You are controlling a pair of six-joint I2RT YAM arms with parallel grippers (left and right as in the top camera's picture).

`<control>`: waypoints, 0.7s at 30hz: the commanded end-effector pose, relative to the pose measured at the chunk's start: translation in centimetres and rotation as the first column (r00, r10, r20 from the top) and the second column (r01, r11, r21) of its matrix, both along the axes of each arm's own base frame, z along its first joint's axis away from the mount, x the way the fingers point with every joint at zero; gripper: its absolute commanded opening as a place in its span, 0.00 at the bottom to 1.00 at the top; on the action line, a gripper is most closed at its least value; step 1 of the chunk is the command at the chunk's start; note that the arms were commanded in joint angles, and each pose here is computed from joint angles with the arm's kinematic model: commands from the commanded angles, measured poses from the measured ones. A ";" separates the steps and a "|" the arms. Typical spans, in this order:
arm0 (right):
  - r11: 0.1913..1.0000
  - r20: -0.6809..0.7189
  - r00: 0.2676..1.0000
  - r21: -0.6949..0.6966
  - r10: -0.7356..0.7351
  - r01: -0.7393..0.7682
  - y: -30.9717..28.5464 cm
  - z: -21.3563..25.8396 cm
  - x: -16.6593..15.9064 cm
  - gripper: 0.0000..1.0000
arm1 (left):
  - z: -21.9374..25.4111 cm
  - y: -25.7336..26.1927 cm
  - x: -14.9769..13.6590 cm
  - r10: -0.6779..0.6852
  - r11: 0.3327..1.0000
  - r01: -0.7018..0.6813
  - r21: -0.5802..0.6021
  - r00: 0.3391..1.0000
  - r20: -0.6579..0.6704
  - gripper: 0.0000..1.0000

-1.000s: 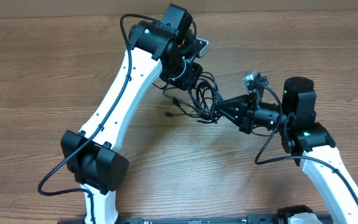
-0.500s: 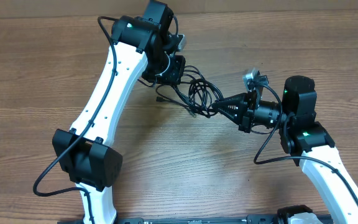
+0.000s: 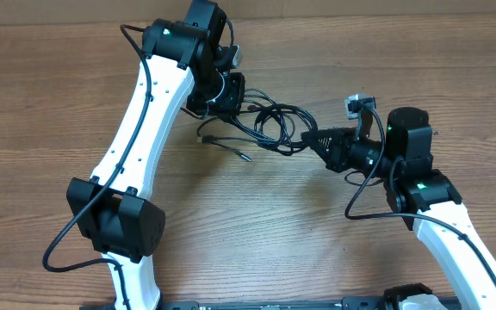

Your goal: Untangle cables

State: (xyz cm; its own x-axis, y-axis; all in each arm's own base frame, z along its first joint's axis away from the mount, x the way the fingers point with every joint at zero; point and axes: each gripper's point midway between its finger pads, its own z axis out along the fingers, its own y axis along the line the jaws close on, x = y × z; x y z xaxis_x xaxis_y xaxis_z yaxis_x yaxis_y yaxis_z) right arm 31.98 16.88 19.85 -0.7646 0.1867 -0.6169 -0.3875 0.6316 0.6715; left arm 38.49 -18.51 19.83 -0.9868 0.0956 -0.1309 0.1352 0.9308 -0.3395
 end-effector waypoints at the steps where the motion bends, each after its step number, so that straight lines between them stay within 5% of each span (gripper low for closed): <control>1: 0.965 -0.066 0.965 -0.092 -0.253 0.247 -3.7 -1.1 2.0 0.04 | -0.5 4.8 2.2 0.094 0.984 -0.103 0.145 0.993 0.066 0.04; 8: 0.956 -0.120 0.966 -0.212 -0.230 0.201 -4.5 -3.8 0.2 0.06 | -0.4 4.7 2.2 0.088 0.985 -0.097 0.144 0.994 0.070 0.04; 12: 0.955 -0.105 0.977 -0.253 -0.184 0.152 -4.4 -4.4 -0.4 0.19 | -0.4 4.7 2.2 0.081 0.985 -0.090 0.146 0.994 0.070 0.04; 16: 0.955 -0.110 0.978 -0.258 -0.176 0.143 -4.4 -4.5 -0.6 0.50 | -0.4 4.7 2.2 0.080 0.985 -0.090 0.146 0.994 0.070 0.05; 21: 0.957 -0.114 0.979 -0.255 -0.169 0.136 -4.3 -4.5 -0.7 0.61 | -0.4 4.6 2.2 0.061 0.987 -0.071 0.145 0.996 0.072 0.05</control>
